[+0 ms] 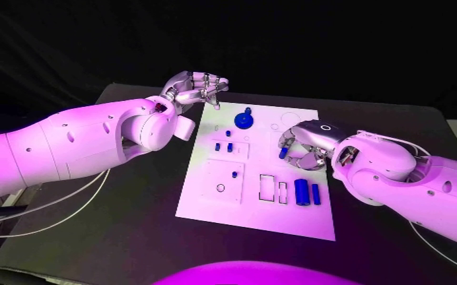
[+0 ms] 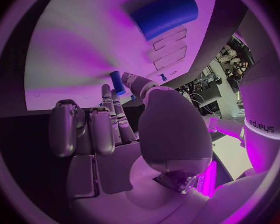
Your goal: Assemble the parts on the task board
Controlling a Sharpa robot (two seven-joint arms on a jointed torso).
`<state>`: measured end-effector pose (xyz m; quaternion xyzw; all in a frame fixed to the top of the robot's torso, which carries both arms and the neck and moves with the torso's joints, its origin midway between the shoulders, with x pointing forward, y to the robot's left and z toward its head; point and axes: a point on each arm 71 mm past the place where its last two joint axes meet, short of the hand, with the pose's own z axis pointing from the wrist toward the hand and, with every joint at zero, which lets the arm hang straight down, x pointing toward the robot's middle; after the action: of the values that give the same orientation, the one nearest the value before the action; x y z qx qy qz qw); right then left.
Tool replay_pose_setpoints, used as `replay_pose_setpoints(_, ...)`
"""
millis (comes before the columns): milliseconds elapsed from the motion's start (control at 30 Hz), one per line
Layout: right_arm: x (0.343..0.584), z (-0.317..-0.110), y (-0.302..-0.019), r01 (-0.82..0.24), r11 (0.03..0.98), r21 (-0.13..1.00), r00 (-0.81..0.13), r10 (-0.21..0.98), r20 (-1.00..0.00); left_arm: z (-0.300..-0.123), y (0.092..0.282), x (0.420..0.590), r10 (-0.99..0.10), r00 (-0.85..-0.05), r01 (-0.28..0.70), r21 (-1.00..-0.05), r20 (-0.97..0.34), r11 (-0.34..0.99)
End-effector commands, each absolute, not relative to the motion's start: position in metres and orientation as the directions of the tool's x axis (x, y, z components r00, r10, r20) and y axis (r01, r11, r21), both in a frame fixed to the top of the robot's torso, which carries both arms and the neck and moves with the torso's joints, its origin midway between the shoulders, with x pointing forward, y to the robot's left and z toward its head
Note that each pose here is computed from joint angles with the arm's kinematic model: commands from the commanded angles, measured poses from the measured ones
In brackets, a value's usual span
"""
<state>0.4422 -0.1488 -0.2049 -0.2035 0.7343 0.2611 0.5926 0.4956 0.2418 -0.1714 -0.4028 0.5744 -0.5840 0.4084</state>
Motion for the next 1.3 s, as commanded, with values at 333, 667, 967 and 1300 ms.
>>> replay_pose_setpoints(333,0.442,-0.208,-0.143,-0.618,0.774,0.142,-0.210,0.012,-0.978,-0.171,0.240,0.496,-0.934,-0.358,0.016,-1.000,0.012,-0.019)
replay_pose_setpoints(667,0.443,-0.205,-0.144,-0.609,0.781,0.140,-0.177,0.038,-0.983,-0.171,0.240,0.496,-0.933,-0.359,0.012,-1.000,0.012,-0.018)
replay_pose_setpoints(967,0.439,-0.200,-0.144,-0.619,0.771,0.149,-0.141,0.078,-0.987,-0.171,0.241,0.496,-0.933,-0.359,0.010,-1.000,0.012,-0.017)
replay_pose_setpoints(1300,0.419,-0.179,-0.139,-0.645,0.732,0.219,-0.137,0.171,-0.976,-0.172,0.242,0.497,-0.935,-0.356,0.009,-1.000,0.011,-0.015)
